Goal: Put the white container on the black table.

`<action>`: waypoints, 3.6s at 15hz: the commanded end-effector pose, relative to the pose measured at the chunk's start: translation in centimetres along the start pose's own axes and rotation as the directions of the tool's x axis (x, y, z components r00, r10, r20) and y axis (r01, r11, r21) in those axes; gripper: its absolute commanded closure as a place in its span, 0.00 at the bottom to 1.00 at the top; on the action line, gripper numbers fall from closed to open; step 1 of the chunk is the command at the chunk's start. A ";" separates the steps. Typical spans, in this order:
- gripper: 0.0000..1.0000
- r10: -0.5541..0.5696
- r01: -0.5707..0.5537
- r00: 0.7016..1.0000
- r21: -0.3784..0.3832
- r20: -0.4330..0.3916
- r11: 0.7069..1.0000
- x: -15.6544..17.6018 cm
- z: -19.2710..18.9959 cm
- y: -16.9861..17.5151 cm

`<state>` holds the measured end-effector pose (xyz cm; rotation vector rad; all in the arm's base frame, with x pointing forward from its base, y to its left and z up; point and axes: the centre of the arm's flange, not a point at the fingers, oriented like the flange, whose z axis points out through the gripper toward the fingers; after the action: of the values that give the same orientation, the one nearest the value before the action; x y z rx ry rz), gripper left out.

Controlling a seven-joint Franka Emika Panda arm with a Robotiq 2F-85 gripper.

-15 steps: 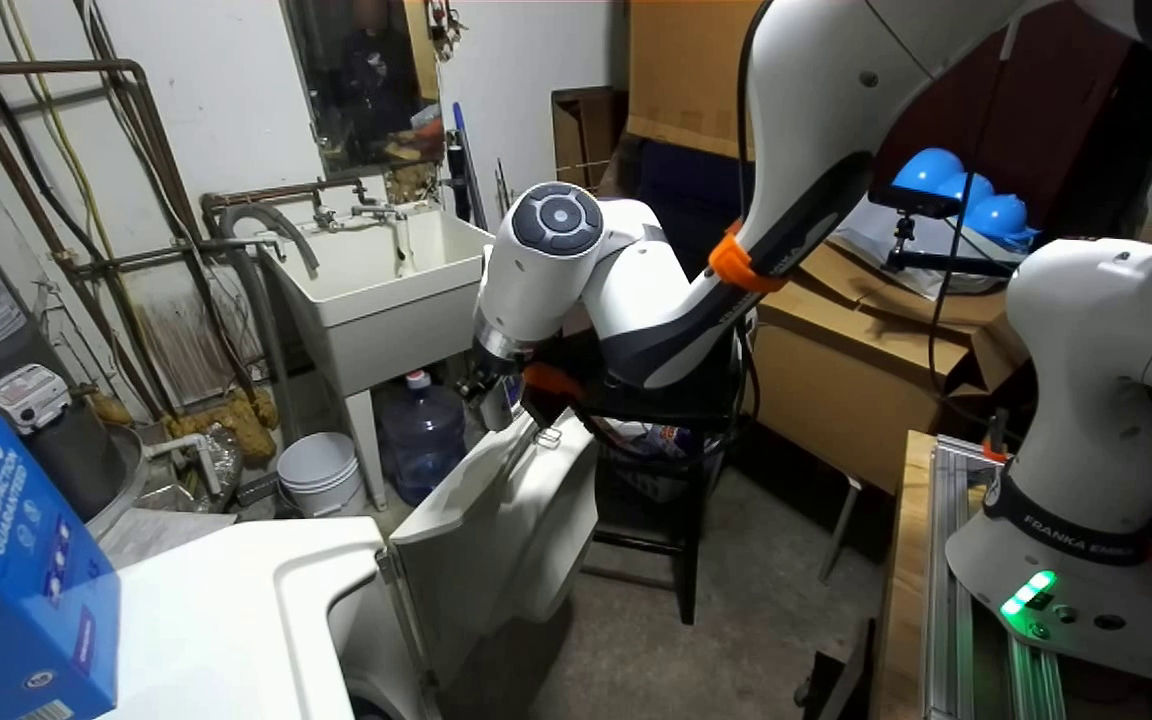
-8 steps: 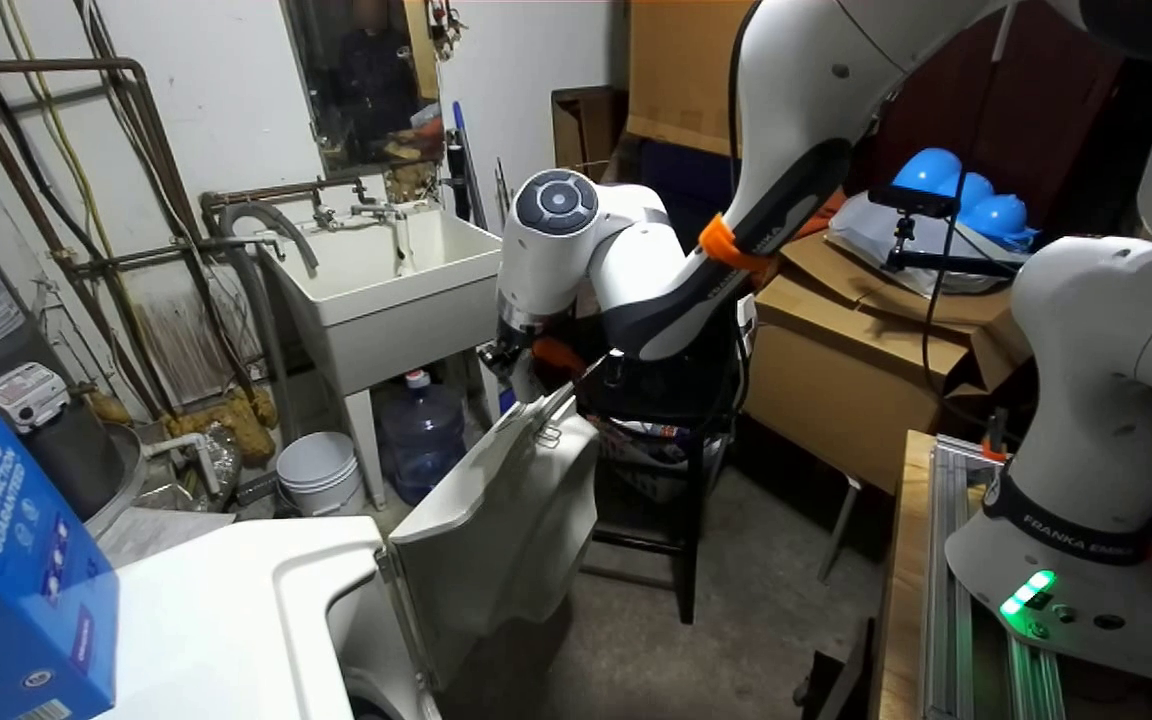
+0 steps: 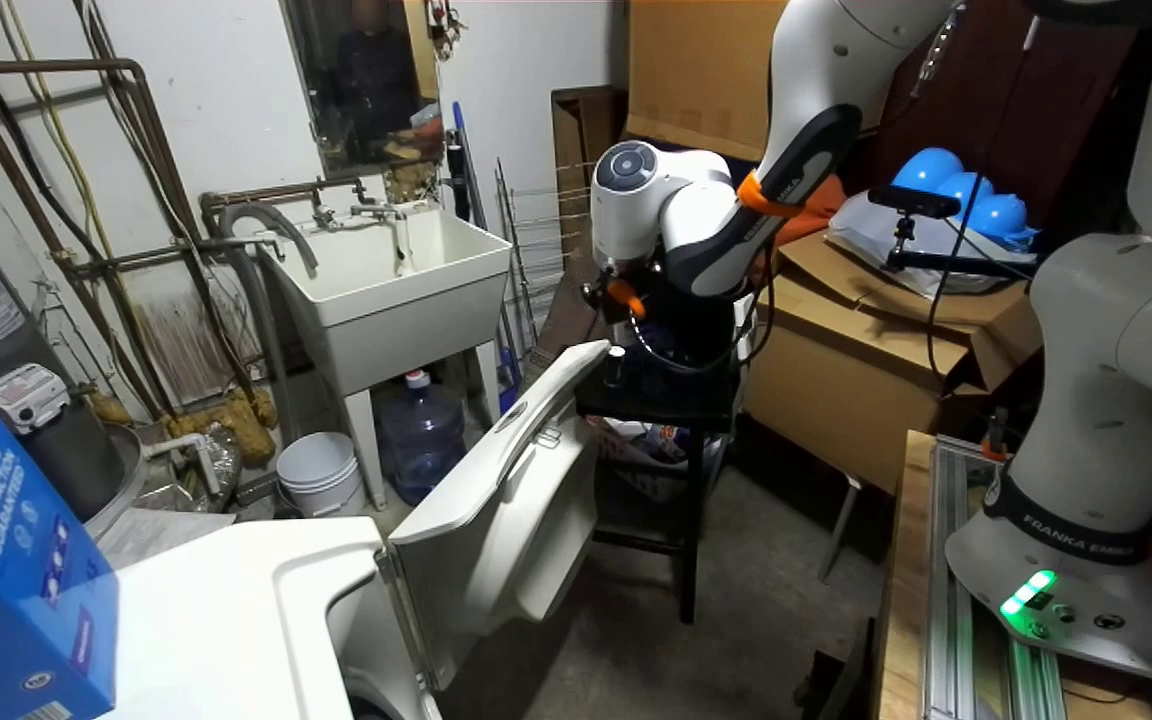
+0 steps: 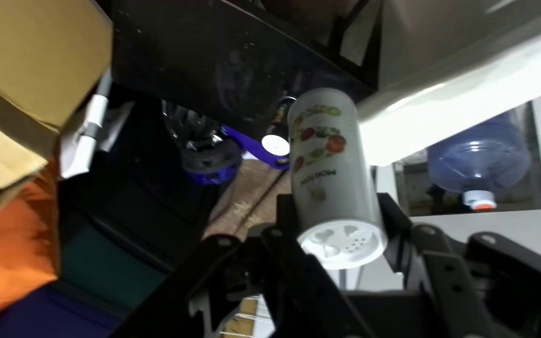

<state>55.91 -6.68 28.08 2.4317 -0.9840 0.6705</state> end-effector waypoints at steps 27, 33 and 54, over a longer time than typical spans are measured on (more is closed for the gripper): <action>0.80 0.626 -0.588 0.717 -0.216 0.307 0.780 5.5 26.9 16.3; 0.55 0.592 -0.549 0.763 -0.221 0.262 0.806 5.5 28.3 18.5; 0.80 0.006 -0.016 0.991 0.069 0.137 0.998 2.4 35.1 11.1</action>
<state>57.45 -33.28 4.89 2.5826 -1.0184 0.5089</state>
